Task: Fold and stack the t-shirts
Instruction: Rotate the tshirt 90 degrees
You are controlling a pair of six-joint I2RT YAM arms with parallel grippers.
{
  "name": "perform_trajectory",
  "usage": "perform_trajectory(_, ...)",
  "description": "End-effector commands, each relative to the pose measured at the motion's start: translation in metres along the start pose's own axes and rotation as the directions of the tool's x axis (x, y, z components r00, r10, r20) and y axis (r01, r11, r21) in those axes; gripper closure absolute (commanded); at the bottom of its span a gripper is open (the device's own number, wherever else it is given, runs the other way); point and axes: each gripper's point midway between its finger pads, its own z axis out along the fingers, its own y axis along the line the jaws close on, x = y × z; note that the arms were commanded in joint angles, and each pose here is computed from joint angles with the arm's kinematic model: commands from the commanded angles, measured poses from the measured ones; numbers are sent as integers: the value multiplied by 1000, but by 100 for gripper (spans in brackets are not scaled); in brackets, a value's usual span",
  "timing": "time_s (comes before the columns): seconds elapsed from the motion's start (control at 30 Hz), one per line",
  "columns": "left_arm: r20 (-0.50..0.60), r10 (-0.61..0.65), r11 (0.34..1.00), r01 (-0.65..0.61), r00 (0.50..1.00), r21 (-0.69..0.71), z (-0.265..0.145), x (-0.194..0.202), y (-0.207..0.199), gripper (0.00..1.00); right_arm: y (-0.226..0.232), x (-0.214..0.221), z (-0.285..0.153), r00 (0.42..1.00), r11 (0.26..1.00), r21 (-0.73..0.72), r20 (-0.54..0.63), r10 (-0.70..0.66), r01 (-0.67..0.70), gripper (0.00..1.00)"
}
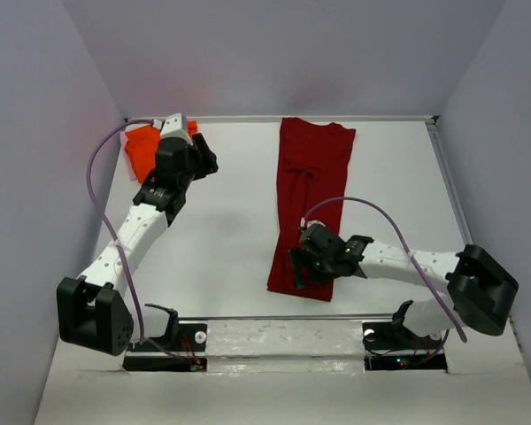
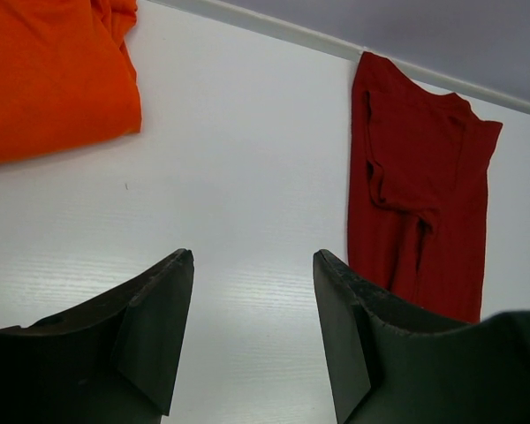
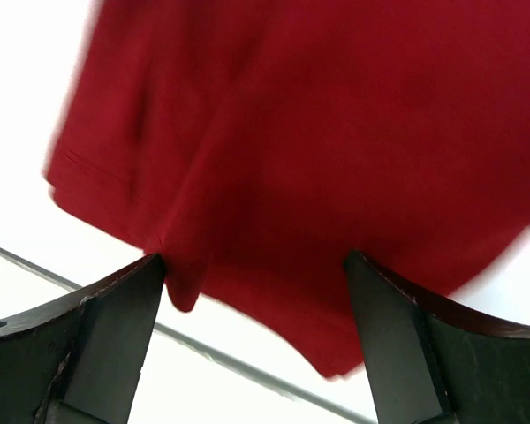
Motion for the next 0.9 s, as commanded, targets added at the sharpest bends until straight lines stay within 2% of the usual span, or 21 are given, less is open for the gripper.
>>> perform_trajectory(0.0, 26, -8, 1000, 8, 1000, 25, 0, -11, -6, 34, -21, 11, -18, 998, 994, 89, 4, 65, -65, 11)
perform_trajectory(0.17, 15, -11, 1000, 10, 1000, 27, 2, -8, -5, 34, -18, 3, -29, 997, 993, 85, 28, 75, -77, 12)
perform_trajectory(0.4, 18, -19, 997, 18, 1000, 70, -3, -6, -13, 34, -8, -45, -69, 983, 995, 86, 178, 33, -49, 12)
perform_trajectory(0.5, -29, -31, 995, 34, 999, 97, -5, 5, -26, 34, -16, -52, -79, 975, 988, 131, 216, 52, -82, 12)
perform_trajectory(0.63, -208, -89, 966, 135, 974, 221, -21, 53, -46, 34, -27, -51, -90, 960, 977, 155, 260, 105, -149, 12)
perform_trajectory(0.67, -274, -122, 951, 191, 954, 244, -27, 79, -48, 34, -31, -47, -92, 955, 974, 154, 271, 120, -166, 12)
perform_trajectory(0.77, -359, -167, 921, 275, 918, 274, -41, 124, -50, 36, -40, -39, -95, 935, 958, 150, 296, 194, -246, 12)
perform_trajectory(0.87, -393, -159, 918, 283, 906, 280, -57, 150, -55, 37, -42, -31, -95, 921, 948, 126, 303, 245, -293, 13)
